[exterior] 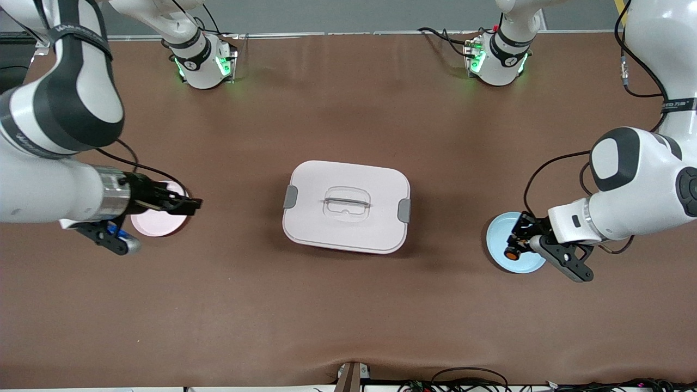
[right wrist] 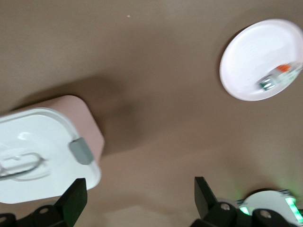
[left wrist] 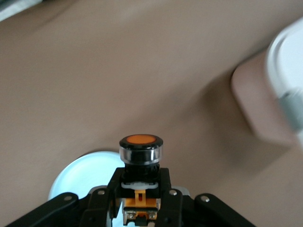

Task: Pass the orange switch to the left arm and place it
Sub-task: 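Carry the switch to the blue plate while the right gripper withdraws, then lower the switch onto the blue plate with the left gripper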

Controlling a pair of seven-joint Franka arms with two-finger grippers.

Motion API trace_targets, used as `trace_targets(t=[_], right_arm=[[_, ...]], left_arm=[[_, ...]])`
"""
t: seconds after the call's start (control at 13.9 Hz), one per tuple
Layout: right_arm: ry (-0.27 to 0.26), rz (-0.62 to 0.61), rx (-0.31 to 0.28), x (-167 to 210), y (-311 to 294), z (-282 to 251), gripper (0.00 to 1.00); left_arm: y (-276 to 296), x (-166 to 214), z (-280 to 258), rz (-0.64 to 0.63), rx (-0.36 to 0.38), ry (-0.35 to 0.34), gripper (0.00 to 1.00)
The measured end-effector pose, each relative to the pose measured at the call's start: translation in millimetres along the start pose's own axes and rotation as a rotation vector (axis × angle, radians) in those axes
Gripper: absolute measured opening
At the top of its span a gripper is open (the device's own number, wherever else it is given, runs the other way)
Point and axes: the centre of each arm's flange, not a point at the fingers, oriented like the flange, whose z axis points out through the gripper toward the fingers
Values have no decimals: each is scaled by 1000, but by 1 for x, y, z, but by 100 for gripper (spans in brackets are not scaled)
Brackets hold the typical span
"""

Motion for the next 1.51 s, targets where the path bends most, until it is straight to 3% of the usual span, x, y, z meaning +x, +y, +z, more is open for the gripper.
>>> trace_targets(t=[0.36,0.58,0.72,0.93,1.15,1.51], right_arm=[[13,-164,-148,-2,55,-25,100],[11,-214,-181,2,81,-35,100],[8,-231,-199,3,95,-40,100],[9,-239,-217,0,97,-43,100],[-2,-241,-219,-2,96,-42,100],[-30,-257,-226,-5,98,-40,100]], left_arm=[[-24,-42,37,280,89,-195,34],[-24,-54,57,443,126,-279,34],[-22,-61,75,535,146,-280,34],[-26,-87,110,649,164,-225,34],[-31,-114,132,729,150,-208,34],[-31,-114,149,861,181,-212,34]])
